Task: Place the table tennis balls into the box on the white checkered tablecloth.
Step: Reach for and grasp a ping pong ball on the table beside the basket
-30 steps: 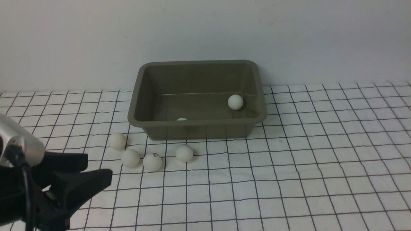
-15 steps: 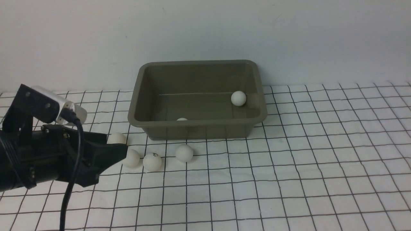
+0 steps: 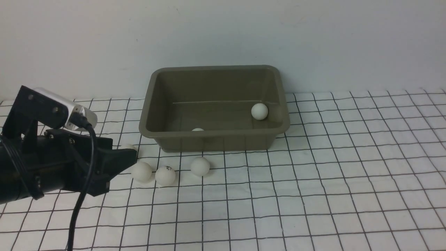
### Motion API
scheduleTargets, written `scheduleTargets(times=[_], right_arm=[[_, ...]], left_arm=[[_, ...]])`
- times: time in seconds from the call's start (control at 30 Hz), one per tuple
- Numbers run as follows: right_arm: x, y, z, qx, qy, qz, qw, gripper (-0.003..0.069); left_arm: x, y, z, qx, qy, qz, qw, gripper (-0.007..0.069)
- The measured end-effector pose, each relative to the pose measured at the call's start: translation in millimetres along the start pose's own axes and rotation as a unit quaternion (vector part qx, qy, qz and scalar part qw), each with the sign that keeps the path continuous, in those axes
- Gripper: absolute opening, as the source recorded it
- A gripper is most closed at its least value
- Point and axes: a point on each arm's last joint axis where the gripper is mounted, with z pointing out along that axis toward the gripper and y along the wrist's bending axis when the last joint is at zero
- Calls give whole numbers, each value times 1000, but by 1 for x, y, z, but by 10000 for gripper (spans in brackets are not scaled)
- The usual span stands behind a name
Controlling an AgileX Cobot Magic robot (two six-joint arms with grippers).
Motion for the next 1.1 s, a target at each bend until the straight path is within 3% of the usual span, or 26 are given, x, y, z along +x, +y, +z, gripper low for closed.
scheduleTargets(times=[0.13, 0.27, 0.5, 0.67, 0.87, 1.1], right_arm=[[28, 5, -20, 9, 40, 4, 999, 504], [72, 23, 4, -21, 83, 13, 996, 504], [122, 43, 18, -37, 76, -8, 996, 504], [126, 45, 20, -43, 77, -5, 996, 504], [125, 47, 19, -51, 70, 2, 996, 504], [124, 49, 19, -59, 64, 8, 996, 504]], left_arm=[[-2, -3, 1, 6, -8, 2, 1000, 405], [-5, -9, 5, 11, -24, 21, 999, 405], [-4, -20, 19, 11, -13, 47, 999, 405], [7, -33, 48, 7, 29, 64, 998, 405], [18, -32, 84, -29, 77, 65, 995, 405], [12, -30, 114, -4, 94, 29, 995, 438]])
